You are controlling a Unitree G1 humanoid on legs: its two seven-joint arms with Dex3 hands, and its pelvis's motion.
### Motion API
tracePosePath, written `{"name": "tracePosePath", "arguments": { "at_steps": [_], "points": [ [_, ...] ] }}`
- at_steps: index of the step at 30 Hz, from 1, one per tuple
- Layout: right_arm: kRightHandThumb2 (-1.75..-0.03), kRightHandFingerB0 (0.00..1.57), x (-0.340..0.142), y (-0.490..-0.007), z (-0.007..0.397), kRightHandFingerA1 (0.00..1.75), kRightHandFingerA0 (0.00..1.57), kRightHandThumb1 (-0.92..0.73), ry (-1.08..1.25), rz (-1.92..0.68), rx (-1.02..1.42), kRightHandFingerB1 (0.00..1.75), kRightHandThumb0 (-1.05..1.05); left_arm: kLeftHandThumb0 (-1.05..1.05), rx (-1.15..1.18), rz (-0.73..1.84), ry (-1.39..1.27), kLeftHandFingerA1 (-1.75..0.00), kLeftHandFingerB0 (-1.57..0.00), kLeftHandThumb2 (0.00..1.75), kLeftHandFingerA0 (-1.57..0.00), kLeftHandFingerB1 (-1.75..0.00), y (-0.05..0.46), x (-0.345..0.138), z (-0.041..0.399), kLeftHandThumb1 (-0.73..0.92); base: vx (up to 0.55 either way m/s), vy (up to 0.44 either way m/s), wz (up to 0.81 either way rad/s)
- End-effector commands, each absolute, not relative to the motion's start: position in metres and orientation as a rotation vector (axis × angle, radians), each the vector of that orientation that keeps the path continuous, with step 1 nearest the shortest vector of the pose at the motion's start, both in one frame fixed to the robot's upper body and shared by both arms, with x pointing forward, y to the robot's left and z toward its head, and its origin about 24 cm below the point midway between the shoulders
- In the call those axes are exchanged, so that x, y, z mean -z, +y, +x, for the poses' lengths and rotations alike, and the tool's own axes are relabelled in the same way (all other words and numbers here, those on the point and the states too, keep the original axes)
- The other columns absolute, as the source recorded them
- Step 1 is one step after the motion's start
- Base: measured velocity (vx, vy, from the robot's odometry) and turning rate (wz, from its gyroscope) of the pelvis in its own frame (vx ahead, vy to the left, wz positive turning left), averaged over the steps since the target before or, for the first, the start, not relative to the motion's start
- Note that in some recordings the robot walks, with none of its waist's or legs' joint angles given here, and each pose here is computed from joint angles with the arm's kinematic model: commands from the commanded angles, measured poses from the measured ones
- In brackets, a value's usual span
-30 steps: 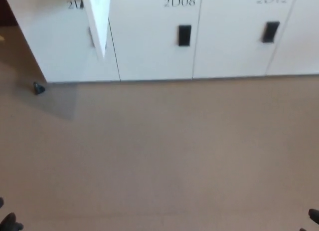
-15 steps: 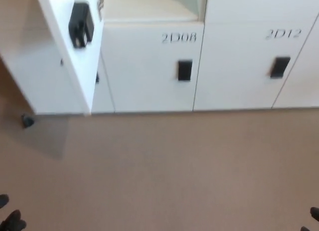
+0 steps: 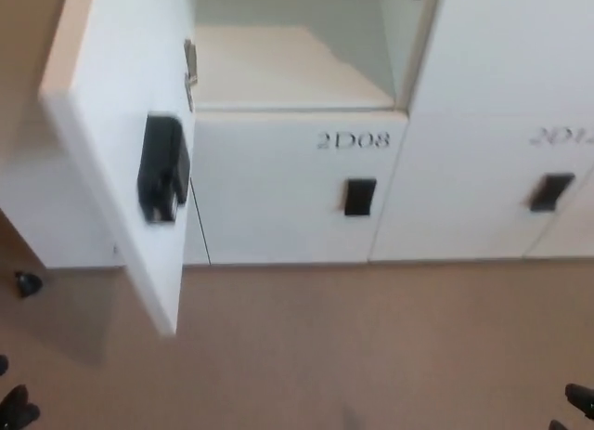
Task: The robot walks towards an open cabinet and lifts its left hand to push the door towards the right to close it.
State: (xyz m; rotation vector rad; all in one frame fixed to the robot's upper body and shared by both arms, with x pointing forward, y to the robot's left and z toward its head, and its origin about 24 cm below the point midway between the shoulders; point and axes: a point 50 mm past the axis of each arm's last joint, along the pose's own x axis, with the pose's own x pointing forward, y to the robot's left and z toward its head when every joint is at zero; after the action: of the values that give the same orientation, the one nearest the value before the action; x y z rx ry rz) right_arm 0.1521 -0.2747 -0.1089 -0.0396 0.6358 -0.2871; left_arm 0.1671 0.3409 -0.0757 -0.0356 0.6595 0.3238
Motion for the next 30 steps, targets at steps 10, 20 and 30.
{"name": "tracePosePath", "arguments": {
  "at_steps": [10, 20, 30],
  "points": [
    [-0.58, 0.45, 0.1065, -0.2817, 0.1493, 0.49, 0.72, -0.62, 0.626, -0.080, 0.302, 0.38, -0.28, -0.36, -0.323, 0.000, 0.640, -0.65, -0.33, 0.58, -0.56, -0.50, 0.3433, 0.0713, 0.1708, 0.63, 0.42, 0.021, 0.02],
    [-0.57, 0.46, 0.1057, -0.2817, 0.1503, 0.50, 0.77, -0.58, 0.620, -0.092, 0.293, 0.38, -0.32, -0.35, -0.314, 0.014, 0.639, -0.65, -0.34, 0.57, -0.57, -0.51, 0.3429, 0.0710, 0.1721, 0.62, 0.30, 0.194, -0.17],
    [-0.58, 0.45, 0.1053, -0.2815, 0.1527, 0.48, 0.73, -0.61, 0.617, -0.105, 0.290, 0.38, -0.30, -0.35, -0.312, 0.018, 0.632, -0.66, -0.33, 0.58, -0.57, -0.52, 0.3423, 0.0692, 0.1774, 0.62, 0.01, 0.018, 0.01]
  ]
}}
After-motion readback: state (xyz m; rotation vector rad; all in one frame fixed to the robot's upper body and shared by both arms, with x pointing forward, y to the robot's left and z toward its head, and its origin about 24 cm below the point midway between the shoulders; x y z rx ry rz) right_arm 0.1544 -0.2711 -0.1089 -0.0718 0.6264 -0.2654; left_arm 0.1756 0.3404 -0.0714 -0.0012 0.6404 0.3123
